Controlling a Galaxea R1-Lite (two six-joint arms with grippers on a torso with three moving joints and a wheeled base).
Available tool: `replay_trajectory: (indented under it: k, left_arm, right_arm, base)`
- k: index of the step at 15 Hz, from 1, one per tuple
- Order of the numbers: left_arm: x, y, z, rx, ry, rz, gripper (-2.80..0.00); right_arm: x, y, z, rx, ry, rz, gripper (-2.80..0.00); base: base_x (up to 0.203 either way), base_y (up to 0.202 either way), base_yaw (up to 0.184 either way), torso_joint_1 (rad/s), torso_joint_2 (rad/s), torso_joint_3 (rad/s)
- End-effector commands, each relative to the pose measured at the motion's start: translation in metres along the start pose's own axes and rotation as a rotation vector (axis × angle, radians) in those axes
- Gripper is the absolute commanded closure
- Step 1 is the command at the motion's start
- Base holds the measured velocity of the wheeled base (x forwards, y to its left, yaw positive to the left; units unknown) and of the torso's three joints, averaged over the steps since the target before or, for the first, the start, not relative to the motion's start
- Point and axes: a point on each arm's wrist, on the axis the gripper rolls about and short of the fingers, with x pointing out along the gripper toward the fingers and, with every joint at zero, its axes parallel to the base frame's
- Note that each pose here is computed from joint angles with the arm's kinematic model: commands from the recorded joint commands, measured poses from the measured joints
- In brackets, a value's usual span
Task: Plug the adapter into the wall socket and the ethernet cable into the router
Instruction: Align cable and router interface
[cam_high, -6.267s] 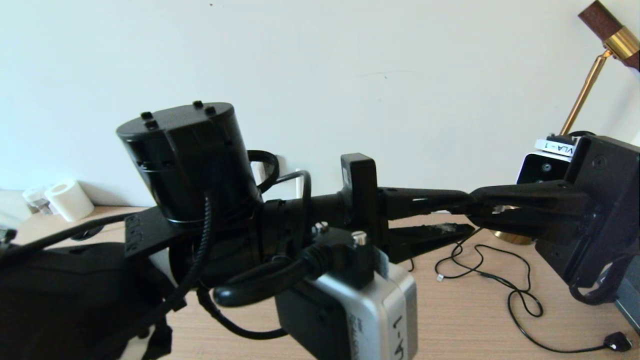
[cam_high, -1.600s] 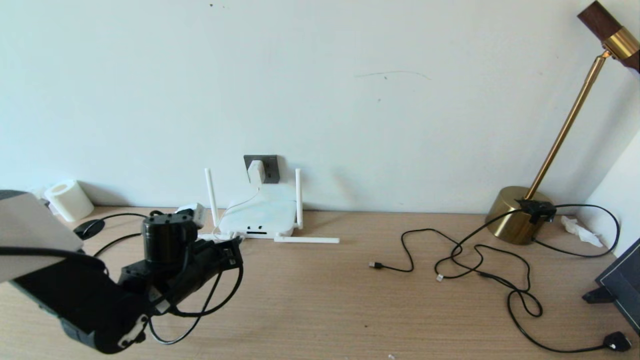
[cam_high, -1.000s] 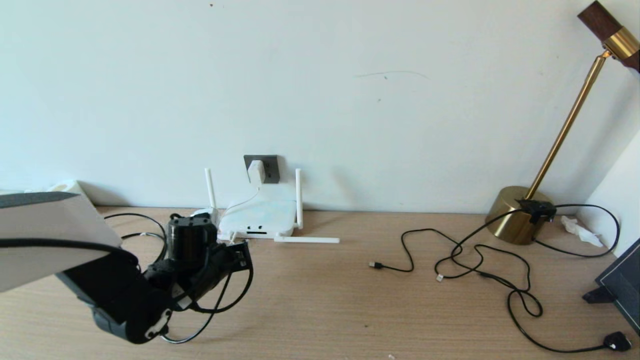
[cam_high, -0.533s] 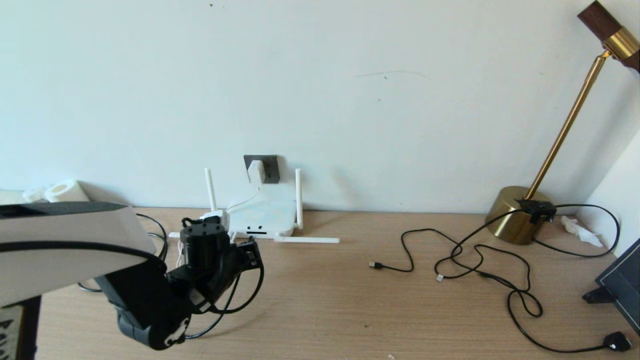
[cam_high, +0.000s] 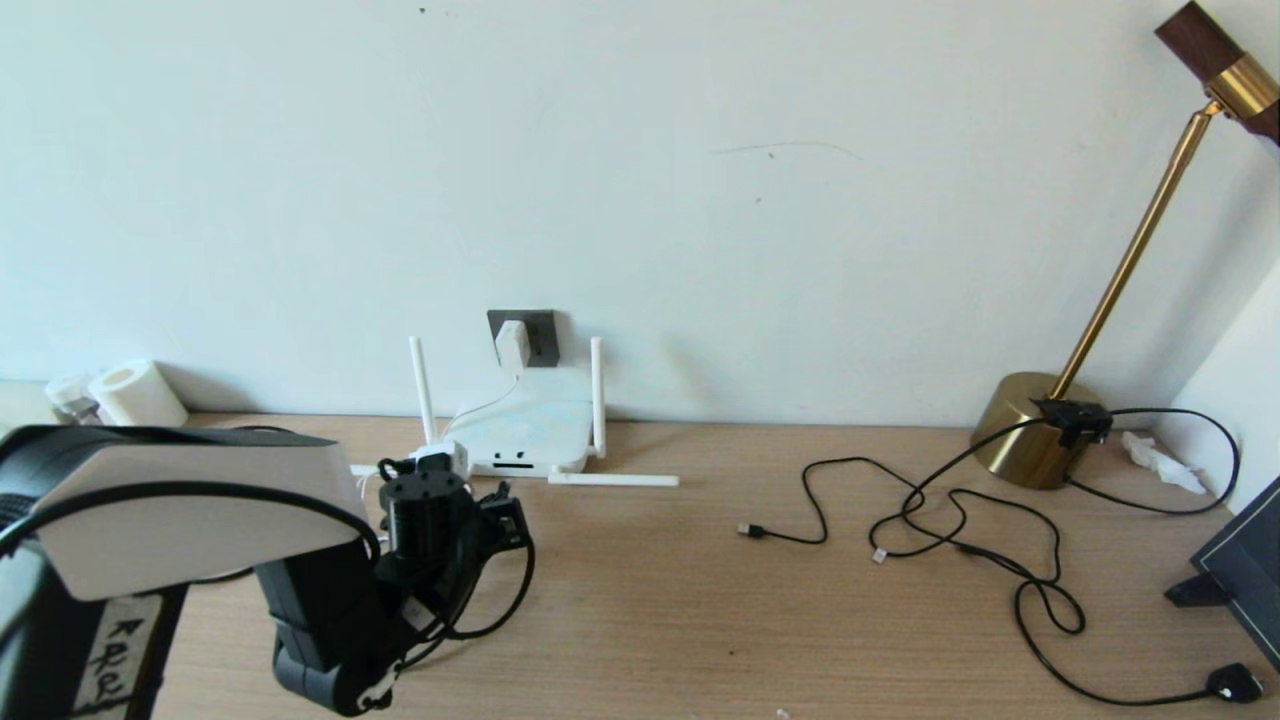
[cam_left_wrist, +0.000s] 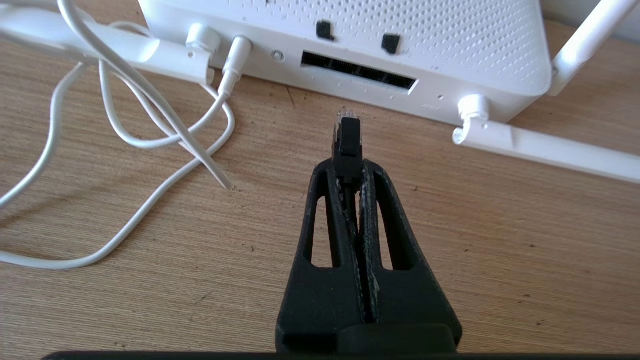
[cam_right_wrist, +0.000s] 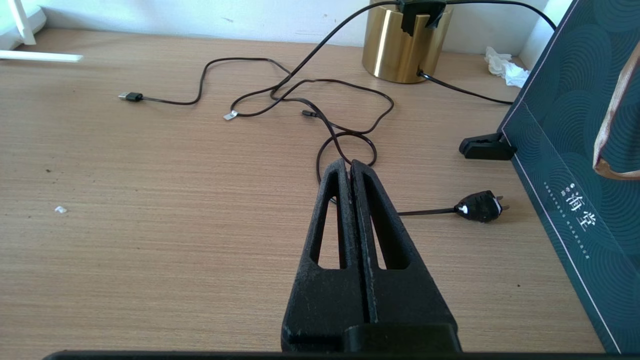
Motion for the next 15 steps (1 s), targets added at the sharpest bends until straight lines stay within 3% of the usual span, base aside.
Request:
replay_trajectory:
  k: [1,12,15]
  left_arm:
    - [0.001,0.002,-0.003,-0.003,0.003,0.008,0.00]
    - [0.003,0.010,0.002,-0.020,-0.035,0.024,0.00]
    - [0.000,0.014,0.002,0.007,-0.026,0.033,0.00]
  right_arm:
    - [0.000,0.000,0.000,-0.001,0.002,0.000,0.00]
    - [0.000,0.000,0.000,-0.001,0.002,0.001,0.00]
    - [0.000,0.000,0.000,-0.001,0.002,0.000,0.00]
  base:
    - [0.000,0.000,0.000,0.000,0.00,0.000]
    - [0.000,0.000,0.000,0.000,0.00,0.000]
    - [0.000,0.000,0.000,0.000,0.00,0.000]
